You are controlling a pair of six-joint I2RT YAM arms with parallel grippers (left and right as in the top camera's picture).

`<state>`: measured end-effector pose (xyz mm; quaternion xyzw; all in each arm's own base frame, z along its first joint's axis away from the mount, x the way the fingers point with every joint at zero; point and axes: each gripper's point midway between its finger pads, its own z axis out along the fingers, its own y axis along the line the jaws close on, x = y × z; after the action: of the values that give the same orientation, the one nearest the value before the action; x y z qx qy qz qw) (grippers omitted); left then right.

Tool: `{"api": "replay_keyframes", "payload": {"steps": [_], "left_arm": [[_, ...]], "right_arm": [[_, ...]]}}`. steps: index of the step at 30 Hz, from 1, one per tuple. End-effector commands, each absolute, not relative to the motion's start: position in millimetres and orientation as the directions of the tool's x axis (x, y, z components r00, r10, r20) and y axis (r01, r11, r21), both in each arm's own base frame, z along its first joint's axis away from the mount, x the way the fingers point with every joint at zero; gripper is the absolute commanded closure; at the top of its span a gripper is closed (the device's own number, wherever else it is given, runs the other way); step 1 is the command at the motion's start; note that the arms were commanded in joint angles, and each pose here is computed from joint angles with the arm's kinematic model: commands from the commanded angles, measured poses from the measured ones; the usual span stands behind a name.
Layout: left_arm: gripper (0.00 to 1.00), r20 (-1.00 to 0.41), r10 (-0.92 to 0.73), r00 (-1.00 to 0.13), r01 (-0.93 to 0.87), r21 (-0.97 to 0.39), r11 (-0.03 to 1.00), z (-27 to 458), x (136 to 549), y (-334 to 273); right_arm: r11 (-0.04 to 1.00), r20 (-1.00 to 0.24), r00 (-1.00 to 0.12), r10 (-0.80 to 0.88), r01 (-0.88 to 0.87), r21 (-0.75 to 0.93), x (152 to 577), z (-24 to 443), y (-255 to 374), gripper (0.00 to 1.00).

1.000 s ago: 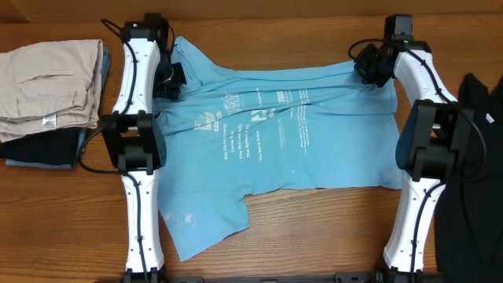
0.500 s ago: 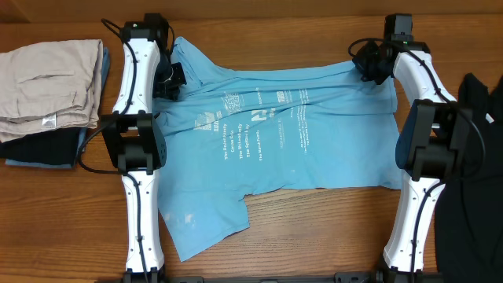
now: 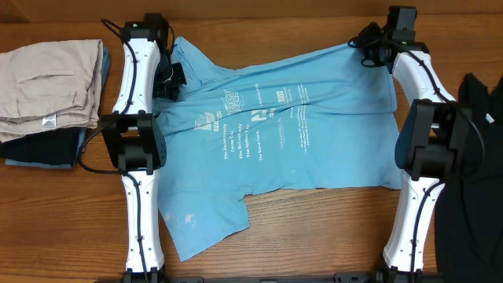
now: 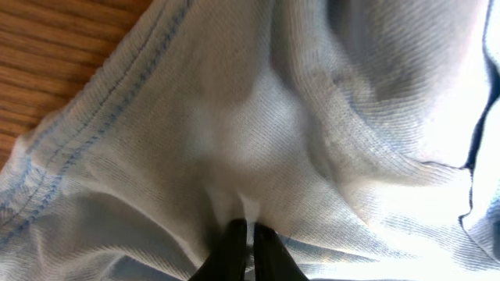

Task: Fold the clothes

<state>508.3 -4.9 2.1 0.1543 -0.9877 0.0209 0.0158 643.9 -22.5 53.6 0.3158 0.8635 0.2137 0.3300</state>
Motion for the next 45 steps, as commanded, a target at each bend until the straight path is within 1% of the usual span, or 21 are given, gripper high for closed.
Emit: {"api": "replay_keyframes", "payload": {"steps": [1,4,6,8,9,12,14,15,16,18,20,22,23,25,27,30,31,33,34,38,45], "left_arm": [[0.91,0.079,-0.298,-0.951,-0.294,0.058,0.954,-25.3,497.3,15.2],[0.91,0.080,-0.280,-0.957,-0.276,0.057,0.959,-25.3,497.1,15.4],[0.92,0.083,-0.266,-0.960,-0.262,0.060,0.963,-25.2,496.5,16.1],[0.95,0.081,-0.262,-0.961,-0.258,0.063,0.964,-25.2,496.6,16.7],[0.96,0.080,-0.261,-0.962,-0.257,0.063,0.964,-25.2,496.9,16.1],[0.96,0.040,-0.264,-0.964,-0.262,0.056,0.964,-15.0,505.8,18.2],[0.89,-0.036,-0.265,-0.963,-0.267,0.036,0.963,13.7,519.8,19.0],[0.80,-0.081,-0.266,-0.960,-0.269,0.020,0.963,33.4,526.7,18.3],[0.73,-0.125,-0.263,-0.957,-0.264,-0.005,0.964,51.9,533.0,14.3],[0.68,-0.173,-0.280,-0.944,-0.280,-0.023,0.960,70.8,538.1,11.7],[0.68,-0.160,-0.303,-0.939,-0.285,-0.130,0.950,79.3,538.9,3.1],[0.68,-0.144,-0.321,-0.936,-0.293,-0.189,0.937,80.7,539.3,3.6],[0.68,-0.138,-0.335,-0.932,-0.303,-0.211,0.929,81.1,539.4,7.6],[0.65,-0.116,-0.377,-0.919,-0.340,-0.255,0.905,82.6,537.8,18.0],[0.44,-0.108,-0.417,-0.902,-0.376,-0.275,0.885,83.4,536.9,36.4],[0.38,-0.096,-0.455,-0.885,-0.417,-0.273,0.867,82.7,532.6,55.3],[0.30,-0.089,-0.462,-0.883,-0.425,-0.271,0.864,82.4,530.5,58.7],[0.00,-0.082,-0.465,-0.882,-0.429,-0.267,0.863,82.0,528.6,60.5],[0.00,-0.082,-0.465,-0.882,-0.429,-0.268,0.863,82.1,528.6,60.4],[0.00,-0.083,-0.464,-0.882,-0.429,-0.268,0.863,82.1,528.7,60.0],[0.00,-0.083,-0.463,-0.883,-0.428,-0.268,0.863,82.1,528.8,59.4]], "right_arm": [[0.714,-0.452,-0.568,0.688,0.419,0.560,651.4,22.8,-24.9,0.95],[0.726,-0.481,-0.558,0.676,0.391,0.566,661.1,3.6,-25.2,0.83],[0.760,-0.535,-0.554,0.638,0.338,0.555,668.3,9.9,-25.6,0.75],[0.802,-0.606,-0.555,0.569,0.214,0.557,679.4,27.5,-16.9,0.56],[0.817,-0.631,-0.568,0.528,0.138,0.560,682.0,38.3,-8.4,0.42],[0.829,-0.682,-0.542,0.491,0.050,0.558,686.1,82.6,-7.1,0.32],[0.840,-0.716,-0.524,0.461,-0.003,0.543,682.3,123.7,-3.3,0.31],[0.837,-0.708,-0.539,0.457,-0.009,0.547,674.8,140.0,0.0,0.31],[0.846,-0.713,-0.567,0.412,-0.052,0.530,666.0,151.2,9.2,0.31],[0.874,-0.728,-0.616,0.300,-0.129,0.469,650.8,156.5,28.9,0.33],[0.894,-0.741,-0.671,0.033,-0.311,0.321,626.4,138.8,84.2,0.34],[0.865,-0.755,-0.642,-0.129,-0.446,0.231,614.5,132.1,127.6,0.38],[0.823,-0.773,-0.588,-0.238,-0.545,0.161,607.2,132.1,158.9,0.46],[0.754,-0.800,-0.499,-0.334,-0.651,0.091,596.7,137.0,209.9,0.55],[0.714,-0.820,-0.434,-0.374,-0.698,0.044,588.3,140.8,255.5,0.62],[0.687,-0.833,-0.372,-0.409,-0.727,-0.013,580.6,133.9,302.1,0.64],[0.652,-0.837,-0.332,-0.434,-0.757,-0.038,575.7,122.7,322.4,0.64],[0.617,-0.837,-0.296,-0.459,-0.785,-0.061,570.2,106.7,342.3,0.62],[0.601,-0.837,-0.287,-0.466,-0.797,-0.061,567.1,90.5,355.3,0.57],[0.507,-0.830,-0.224,-0.511,-0.858,-0.080,549.2,60.1,384.4,0.56],[0.472,-0.826,-0.199,-0.527,-0.877,-0.089,537.0,53.3,401.8,0.55]]}}
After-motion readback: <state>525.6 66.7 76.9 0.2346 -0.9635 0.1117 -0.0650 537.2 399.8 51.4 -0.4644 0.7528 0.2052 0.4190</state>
